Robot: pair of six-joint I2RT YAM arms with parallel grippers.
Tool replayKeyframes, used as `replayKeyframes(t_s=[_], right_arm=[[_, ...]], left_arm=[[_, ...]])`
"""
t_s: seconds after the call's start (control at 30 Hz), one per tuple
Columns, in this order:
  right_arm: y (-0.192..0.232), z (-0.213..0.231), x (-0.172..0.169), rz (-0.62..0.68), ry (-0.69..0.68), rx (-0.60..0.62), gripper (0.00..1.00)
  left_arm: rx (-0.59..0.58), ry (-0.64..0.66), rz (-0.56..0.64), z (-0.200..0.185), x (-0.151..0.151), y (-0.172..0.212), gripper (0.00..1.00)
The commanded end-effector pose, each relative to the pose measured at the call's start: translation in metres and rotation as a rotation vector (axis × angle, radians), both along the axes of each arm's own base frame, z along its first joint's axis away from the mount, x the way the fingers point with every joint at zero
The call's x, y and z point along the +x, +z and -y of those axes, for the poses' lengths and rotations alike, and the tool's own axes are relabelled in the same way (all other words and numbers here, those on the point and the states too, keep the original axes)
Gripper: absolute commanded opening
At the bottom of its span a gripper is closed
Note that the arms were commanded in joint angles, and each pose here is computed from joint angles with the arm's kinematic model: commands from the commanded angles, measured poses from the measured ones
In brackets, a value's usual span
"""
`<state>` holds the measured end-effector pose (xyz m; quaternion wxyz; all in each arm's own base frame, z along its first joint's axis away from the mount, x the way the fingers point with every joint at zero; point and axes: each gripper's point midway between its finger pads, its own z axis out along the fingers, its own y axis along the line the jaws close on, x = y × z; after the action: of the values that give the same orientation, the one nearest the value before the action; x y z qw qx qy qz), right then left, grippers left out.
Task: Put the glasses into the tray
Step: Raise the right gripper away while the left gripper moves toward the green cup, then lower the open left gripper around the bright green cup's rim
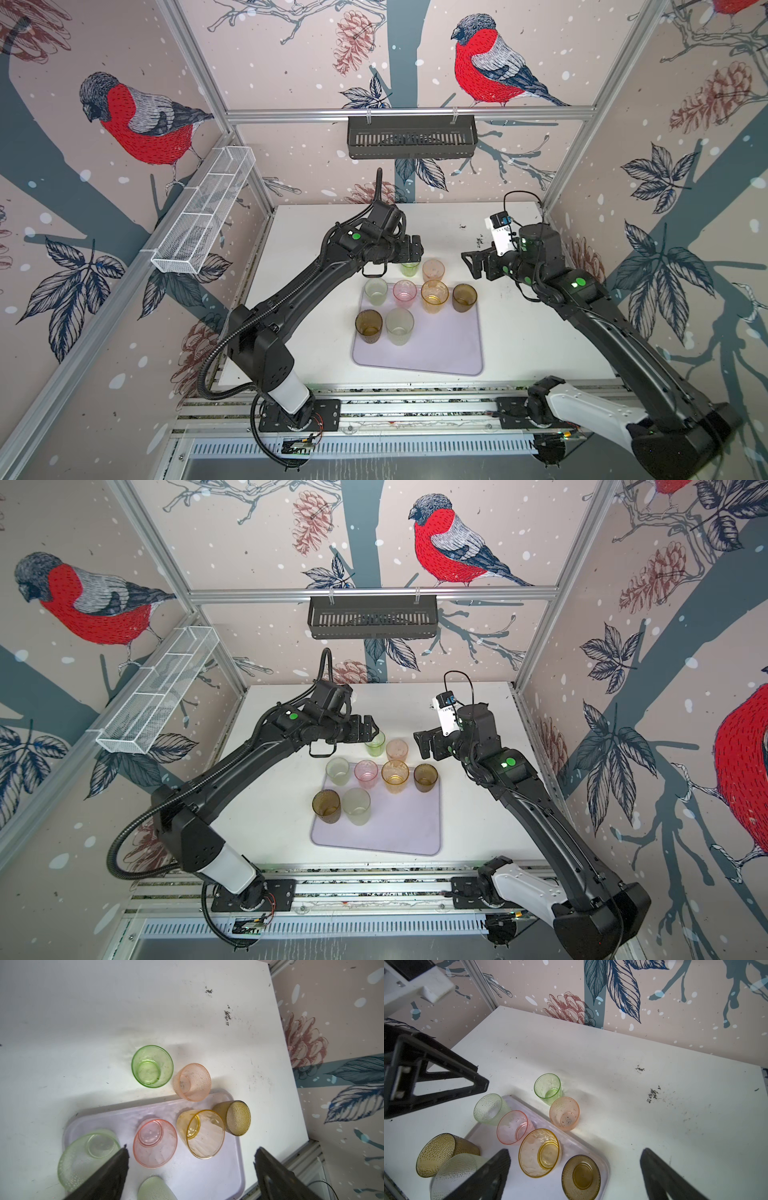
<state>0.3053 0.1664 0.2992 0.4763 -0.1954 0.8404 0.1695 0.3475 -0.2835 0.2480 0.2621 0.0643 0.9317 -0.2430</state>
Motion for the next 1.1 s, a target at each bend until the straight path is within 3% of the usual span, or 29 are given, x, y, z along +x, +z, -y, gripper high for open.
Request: replayKeyframes(t_s=[0.0, 0.43, 1.07], right_arm=[[0.008, -0.005, 0.003, 0.042, 0.032, 0.010, 1.00], [0.012, -0.011, 0.003, 0.071, 0.078, 0.033, 1.00], [0.016, -0.015, -0.001, 0.074, 0.110, 0.042, 1.00]], left_arm=[[0.096, 0.008, 0.001, -0.012, 0.007, -0.007, 0.91], [0.260, 0.015, -0.096, -0.013, 0.047, -0.039, 0.83], [0.337, 0.022, -0.118, -0.017, 0.074, -0.076, 0.66]])
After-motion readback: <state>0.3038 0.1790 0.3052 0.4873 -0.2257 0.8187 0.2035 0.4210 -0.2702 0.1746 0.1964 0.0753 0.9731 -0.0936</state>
